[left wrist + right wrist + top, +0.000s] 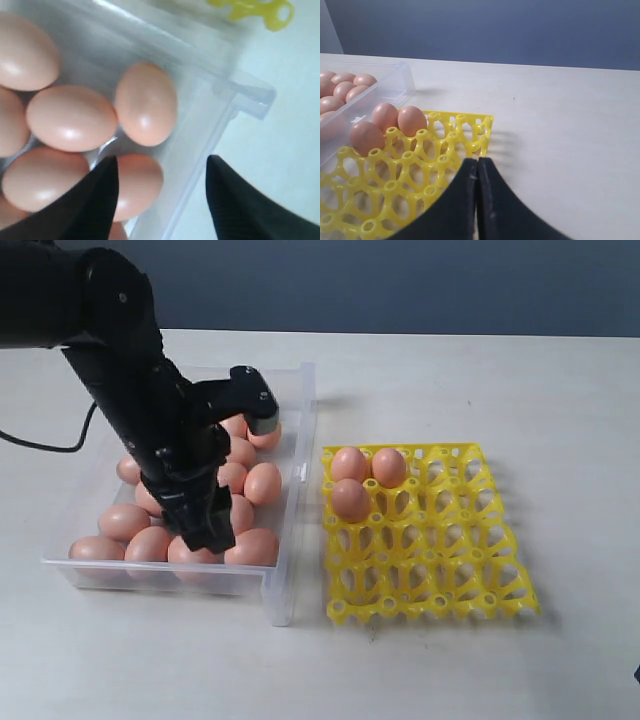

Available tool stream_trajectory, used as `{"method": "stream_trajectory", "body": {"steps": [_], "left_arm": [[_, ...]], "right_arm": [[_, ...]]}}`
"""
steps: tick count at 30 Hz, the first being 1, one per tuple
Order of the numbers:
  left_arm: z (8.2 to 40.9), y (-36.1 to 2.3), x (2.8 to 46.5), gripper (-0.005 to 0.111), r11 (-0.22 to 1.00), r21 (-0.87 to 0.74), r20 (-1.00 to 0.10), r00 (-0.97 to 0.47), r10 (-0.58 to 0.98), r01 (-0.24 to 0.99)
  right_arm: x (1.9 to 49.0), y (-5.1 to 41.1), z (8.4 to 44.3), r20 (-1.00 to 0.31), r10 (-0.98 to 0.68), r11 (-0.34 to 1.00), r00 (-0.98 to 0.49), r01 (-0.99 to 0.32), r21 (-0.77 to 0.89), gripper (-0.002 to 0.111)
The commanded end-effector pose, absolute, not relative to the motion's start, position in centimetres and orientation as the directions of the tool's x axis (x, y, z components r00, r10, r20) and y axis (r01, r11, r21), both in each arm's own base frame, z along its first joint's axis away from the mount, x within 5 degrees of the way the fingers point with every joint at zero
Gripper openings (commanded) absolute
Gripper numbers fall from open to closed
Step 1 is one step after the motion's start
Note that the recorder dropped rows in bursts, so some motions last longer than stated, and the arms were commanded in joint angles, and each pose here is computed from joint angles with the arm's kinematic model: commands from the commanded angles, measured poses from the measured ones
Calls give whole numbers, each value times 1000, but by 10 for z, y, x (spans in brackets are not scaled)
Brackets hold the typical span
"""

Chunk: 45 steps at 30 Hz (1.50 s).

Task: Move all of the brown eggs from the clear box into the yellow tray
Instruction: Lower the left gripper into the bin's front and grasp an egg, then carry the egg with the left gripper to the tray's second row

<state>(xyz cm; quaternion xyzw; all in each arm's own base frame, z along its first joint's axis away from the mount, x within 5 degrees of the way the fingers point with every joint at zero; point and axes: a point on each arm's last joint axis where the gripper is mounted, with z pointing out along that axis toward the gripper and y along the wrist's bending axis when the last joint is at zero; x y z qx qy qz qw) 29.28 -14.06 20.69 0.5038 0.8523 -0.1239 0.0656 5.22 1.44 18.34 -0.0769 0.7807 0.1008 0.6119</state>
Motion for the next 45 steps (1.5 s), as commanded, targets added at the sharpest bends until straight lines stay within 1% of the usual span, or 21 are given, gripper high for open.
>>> {"method": "stream_trajectory", "body": {"steps": [1,4,7,12,15,19,24,28,31,33,36,37,38,39,40,42,45], "left_arm": [[198,-151,287,50,415,-112,-294,-429,854,903],[196,-157,288,50,408,-73,-323,-408,854,910],[194,-162,290,50,354,-26,-342,-341,876,935],[184,-165,299,50,374,23,-365,-340,866,927],[175,-165,300,50,362,6,-344,-338,876,932],[170,-164,297,50,274,-6,-296,-263,918,962],[165,-165,294,50,226,13,-256,-216,942,974],[154,-164,295,50,212,-5,-226,-208,952,977],[149,-165,296,50,215,-8,-223,-212,952,977],[146,-165,298,43,218,-2,-225,-213,951,976],[146,-165,298,25,220,5,-229,-213,950,975],[146,-165,298,15,215,9,-224,-208,952,976],[146,-165,299,12,213,12,-223,-205,953,977],[150,-164,299,3,207,20,-223,-197,955,978],[153,-165,300,0,206,28,-229,-195,954,978],[168,-166,303,0,209,68,-259,-185,948,975],[180,-166,304,0,231,112,-281,-192,940,967]], "right_arm": [[52,14,185,-974,4,968,-226,-245,61,1],[52,14,185,-974,4,968,-226,-245,61,1],[52,14,185,-974,4,968,-226,-245,61,1],[52,14,185,-974,4,968,-226,-245,61,1],[52,14,185,-974,4,968,-226,-245,61,1],[52,14,185,-974,4,968,-226,-245,61,1],[52,14,186,-974,5,968,-224,-245,61,1],[52,14,186,-974,5,968,-224,-245,61,1],[52,14,186,-974,5,968,-224,-245,61,1],[52,14,186,-974,5,968,-224,-245,61,1],[52,14,186,-974,5,968,-224,-245,61,1],[52,14,186,-974,5,968,-224,-245,61,1],[52,14,186,-974,5,968,-224,-245,61,1],[52,14,186,-974,5,968,-224,-245,61,1],[52,14,186,-974,5,968,-224,-245,61,1],[52,14,186,-974,5,968,-224,-245,61,1],[52,14,186,-974,5,968,-224,-245,61,1]]}}
